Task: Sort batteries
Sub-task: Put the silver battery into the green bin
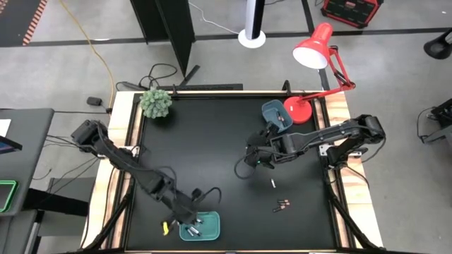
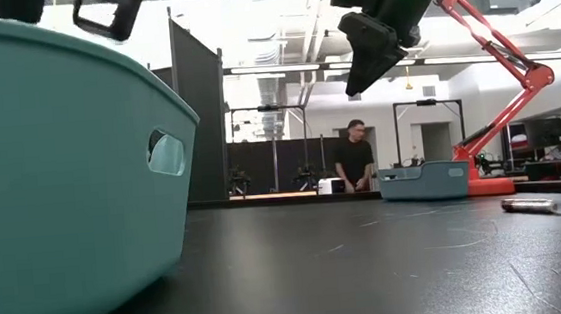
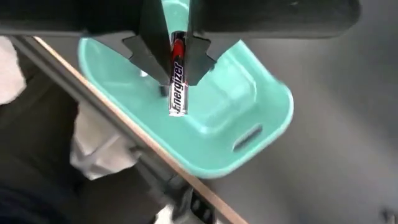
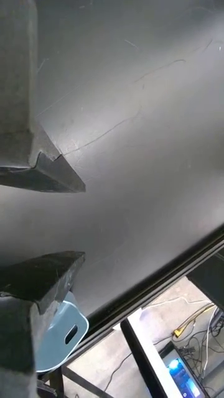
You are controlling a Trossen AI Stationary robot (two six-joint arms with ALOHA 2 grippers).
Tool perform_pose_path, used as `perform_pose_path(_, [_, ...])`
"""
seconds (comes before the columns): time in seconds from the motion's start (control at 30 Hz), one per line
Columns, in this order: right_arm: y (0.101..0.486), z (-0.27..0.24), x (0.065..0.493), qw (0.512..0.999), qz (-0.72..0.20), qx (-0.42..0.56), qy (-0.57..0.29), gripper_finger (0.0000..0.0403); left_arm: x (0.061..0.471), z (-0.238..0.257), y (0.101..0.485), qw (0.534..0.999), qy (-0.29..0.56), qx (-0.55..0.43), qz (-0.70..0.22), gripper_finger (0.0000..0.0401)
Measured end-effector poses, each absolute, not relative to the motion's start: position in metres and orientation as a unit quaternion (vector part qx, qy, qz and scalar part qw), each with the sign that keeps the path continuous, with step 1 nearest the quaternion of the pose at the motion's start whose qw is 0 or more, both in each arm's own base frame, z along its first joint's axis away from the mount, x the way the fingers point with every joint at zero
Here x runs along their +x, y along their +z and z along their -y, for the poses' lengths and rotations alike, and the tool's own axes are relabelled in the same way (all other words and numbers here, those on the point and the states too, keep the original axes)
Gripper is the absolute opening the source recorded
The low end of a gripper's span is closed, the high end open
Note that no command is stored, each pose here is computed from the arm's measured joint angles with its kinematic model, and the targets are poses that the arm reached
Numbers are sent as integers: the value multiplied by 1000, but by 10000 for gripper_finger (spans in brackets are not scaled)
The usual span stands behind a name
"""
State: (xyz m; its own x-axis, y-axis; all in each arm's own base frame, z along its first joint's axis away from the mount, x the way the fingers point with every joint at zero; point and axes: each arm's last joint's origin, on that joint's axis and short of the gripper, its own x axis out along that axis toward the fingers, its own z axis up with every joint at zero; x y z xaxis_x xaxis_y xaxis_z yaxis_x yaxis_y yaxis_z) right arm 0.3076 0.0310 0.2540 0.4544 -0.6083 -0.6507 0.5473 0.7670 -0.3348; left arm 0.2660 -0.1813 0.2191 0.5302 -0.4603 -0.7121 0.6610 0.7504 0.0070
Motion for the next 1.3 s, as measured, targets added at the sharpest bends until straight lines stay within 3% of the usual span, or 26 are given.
perform_pose_path(0.3, [230, -59, 283, 819, -472, 70, -318, 191, 259, 193, 205, 866, -265, 129, -403, 164])
perform_pose_path(0.43, [209, -76, 266, 793, -485, 141, -340, 203, 257, 194, 205, 866, -257, 134, -407, 196])
perform_pose_path(0.8, [157, -82, 209, 660, -540, 239, -464, 205, 233, 191, 238, 895, -208, 126, -375, 180])
perform_pose_path(1.0, [151, -94, 207, 669, -545, 262, -433, 205, 212, 191, 253, 906, -172, 125, -367, 177])
perform_pose_path(1.3, [132, -93, 187, 607, -588, 296, -445, 201, 193, 198, 256, 911, -138, 132, -366, 177])
